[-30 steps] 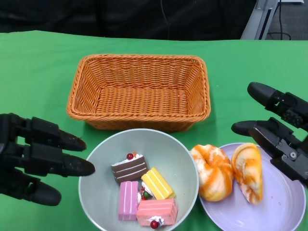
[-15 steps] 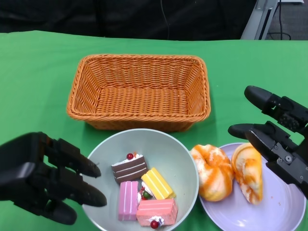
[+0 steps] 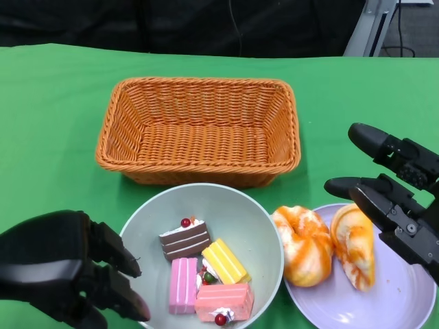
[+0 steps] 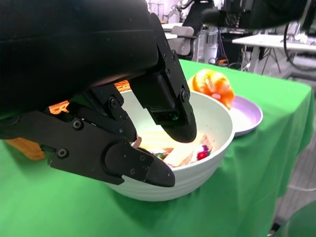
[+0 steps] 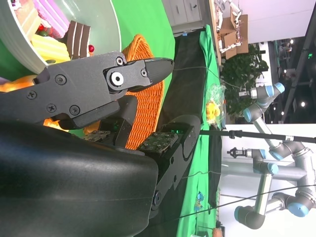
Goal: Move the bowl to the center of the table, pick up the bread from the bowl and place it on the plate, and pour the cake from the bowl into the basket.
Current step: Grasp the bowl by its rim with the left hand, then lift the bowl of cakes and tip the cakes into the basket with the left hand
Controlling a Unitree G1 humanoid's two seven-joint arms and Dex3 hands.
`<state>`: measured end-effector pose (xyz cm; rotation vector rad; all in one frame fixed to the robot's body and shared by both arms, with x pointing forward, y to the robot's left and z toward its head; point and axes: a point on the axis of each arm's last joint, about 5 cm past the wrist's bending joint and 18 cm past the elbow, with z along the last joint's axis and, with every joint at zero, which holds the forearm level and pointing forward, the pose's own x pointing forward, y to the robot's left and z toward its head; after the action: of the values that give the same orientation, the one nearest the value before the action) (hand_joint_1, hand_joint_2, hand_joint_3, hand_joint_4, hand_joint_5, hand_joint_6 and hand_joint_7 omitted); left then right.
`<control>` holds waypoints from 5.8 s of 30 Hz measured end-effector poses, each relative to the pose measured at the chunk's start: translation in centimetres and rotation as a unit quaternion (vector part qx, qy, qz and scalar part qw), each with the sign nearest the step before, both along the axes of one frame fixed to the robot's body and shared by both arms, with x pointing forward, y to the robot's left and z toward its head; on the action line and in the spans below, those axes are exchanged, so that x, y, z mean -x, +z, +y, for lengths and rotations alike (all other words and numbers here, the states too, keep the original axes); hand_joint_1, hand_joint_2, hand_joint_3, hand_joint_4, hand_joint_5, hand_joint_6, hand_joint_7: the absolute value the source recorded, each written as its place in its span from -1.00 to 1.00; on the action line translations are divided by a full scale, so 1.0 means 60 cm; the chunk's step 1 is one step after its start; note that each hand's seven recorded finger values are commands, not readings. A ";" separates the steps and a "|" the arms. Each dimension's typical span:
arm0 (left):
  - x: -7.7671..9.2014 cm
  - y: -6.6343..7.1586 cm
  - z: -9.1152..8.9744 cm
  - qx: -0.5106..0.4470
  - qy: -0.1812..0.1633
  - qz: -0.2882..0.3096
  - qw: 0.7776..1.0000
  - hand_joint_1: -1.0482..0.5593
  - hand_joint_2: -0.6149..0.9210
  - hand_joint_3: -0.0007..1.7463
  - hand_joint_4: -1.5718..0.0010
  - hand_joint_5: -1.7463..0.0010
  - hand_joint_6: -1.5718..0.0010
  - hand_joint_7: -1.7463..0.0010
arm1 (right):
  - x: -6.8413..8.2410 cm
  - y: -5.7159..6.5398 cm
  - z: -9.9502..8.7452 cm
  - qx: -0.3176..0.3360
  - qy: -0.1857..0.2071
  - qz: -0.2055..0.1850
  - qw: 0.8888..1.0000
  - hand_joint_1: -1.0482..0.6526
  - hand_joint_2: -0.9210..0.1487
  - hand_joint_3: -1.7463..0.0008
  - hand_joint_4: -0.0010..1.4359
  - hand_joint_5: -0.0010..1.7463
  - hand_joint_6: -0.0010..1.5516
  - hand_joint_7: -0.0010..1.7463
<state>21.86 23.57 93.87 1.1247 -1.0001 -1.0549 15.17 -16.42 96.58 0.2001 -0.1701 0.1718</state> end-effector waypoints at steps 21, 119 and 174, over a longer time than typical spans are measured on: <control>0.024 -0.017 -0.050 -0.073 0.068 -0.030 0.995 -0.27 0.96 -1.00 -0.15 1.00 -0.16 1.00 | 0.005 0.004 0.007 0.008 0.000 -0.015 1.000 -0.21 -1.00 0.86 -0.23 -0.14 -0.13 -0.87; -0.045 0.034 0.011 0.188 0.117 -0.007 0.975 0.05 0.67 -0.10 0.04 -0.92 -0.06 -0.41 | 0.003 -0.026 0.047 0.055 0.076 -0.003 0.996 0.15 -0.44 0.01 -0.05 -0.13 0.13 -0.81; -0.156 0.029 -0.296 0.346 0.109 0.289 0.886 -0.03 1.00 -0.35 0.04 -1.00 0.28 -0.75 | 0.014 -0.081 0.054 0.061 0.125 0.036 0.990 0.16 -0.63 -0.04 0.05 0.19 -0.14 0.35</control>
<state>31.20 5.79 95.63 0.2839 -0.6521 -0.6862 14.31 -13.16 91.74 0.1040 -0.0619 0.4229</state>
